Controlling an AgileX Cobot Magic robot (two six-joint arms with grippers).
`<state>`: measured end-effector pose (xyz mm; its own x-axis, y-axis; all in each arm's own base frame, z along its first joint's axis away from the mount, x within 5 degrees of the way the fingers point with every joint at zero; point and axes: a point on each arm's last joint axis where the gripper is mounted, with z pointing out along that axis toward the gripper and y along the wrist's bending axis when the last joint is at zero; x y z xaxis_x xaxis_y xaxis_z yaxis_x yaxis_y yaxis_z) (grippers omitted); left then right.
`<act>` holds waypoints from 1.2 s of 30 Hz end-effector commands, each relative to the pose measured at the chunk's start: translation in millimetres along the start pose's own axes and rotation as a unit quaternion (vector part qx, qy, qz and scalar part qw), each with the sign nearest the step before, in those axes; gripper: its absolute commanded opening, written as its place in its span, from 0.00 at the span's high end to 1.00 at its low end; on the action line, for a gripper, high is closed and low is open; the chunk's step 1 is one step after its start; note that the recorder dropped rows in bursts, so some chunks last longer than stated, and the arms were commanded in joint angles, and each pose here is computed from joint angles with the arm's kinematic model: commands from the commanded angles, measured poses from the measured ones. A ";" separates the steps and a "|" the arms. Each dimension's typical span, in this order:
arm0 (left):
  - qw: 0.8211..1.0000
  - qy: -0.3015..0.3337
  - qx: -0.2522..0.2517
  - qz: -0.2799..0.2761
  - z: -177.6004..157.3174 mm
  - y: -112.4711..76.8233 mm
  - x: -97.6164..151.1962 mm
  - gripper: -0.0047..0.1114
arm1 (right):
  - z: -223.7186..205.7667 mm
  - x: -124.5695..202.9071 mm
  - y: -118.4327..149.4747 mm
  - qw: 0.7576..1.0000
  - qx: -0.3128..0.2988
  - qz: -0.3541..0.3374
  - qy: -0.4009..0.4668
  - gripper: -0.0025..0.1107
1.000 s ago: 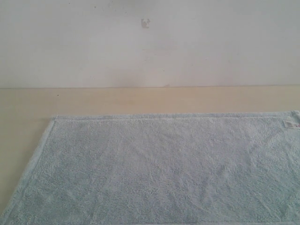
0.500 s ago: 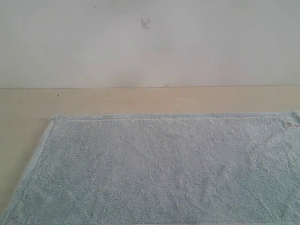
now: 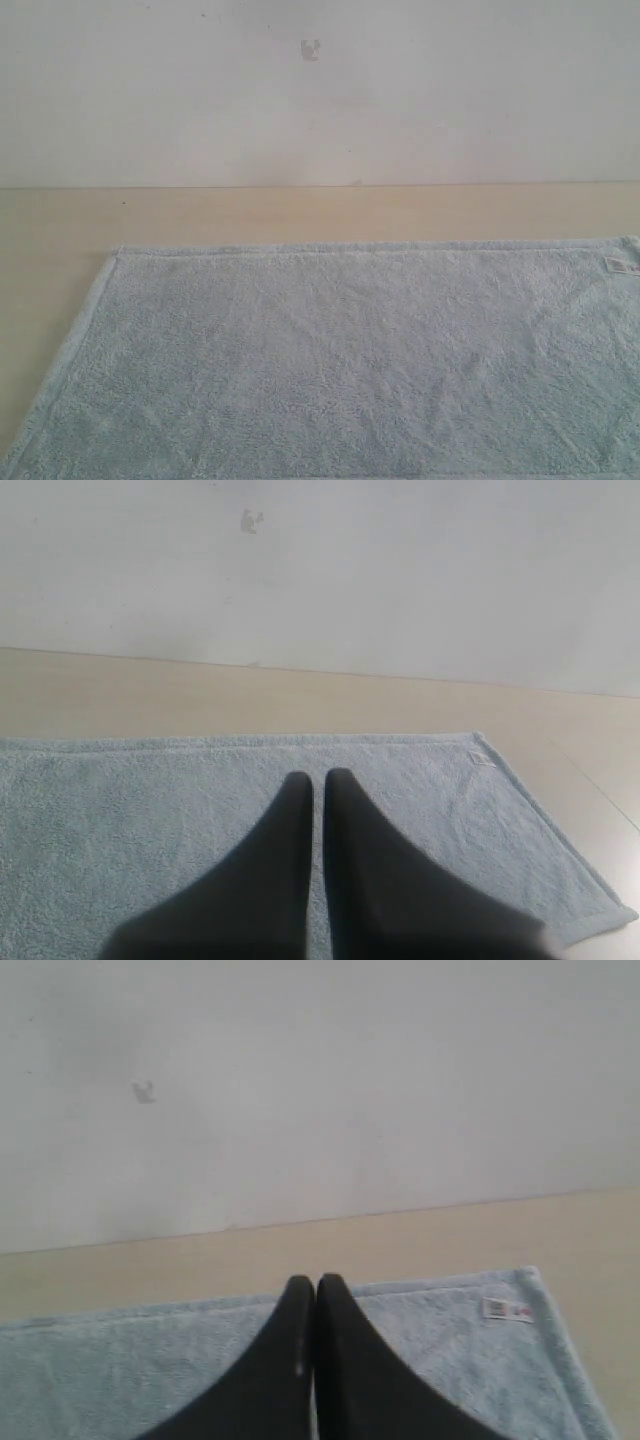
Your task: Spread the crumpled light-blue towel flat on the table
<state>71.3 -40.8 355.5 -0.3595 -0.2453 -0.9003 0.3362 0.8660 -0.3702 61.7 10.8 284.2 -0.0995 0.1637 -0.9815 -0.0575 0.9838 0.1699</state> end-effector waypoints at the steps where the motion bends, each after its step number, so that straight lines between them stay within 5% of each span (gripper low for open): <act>1: 1.000 -0.002 0.002 0.002 -0.7 -1.0 -1.0 0.93 | -7.4 20.3 -10.8 0.998 0.048 -0.027 -0.019 0.98; 7: 1.000 -0.002 0.002 0.002 -0.7 -1.0 -1.0 0.93 | -4.2 71.3 -25.3 0.995 0.085 0.054 0.006 0.98; 13: 1.000 -0.002 0.003 0.002 -0.7 -1.1 -1.0 0.93 | 0.0 91.6 -29.9 0.994 0.093 0.046 0.036 0.98; 24: 1.000 -0.002 0.003 0.002 -0.7 -1.1 -1.0 0.93 | 0.4 90.0 -31.7 0.994 0.098 -0.029 0.025 0.98; 36: 1.000 -0.002 0.003 0.002 -0.7 -1.1 -1.0 0.93 | 0.3 91.3 -31.6 0.994 0.098 -0.026 0.032 0.98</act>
<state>71.3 -40.8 355.5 -0.3595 -0.2453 -0.9003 0.3362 0.8660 -0.3702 55.0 -5.4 190.5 -0.1628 0.1252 -0.9787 0.1322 0.9857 0.1041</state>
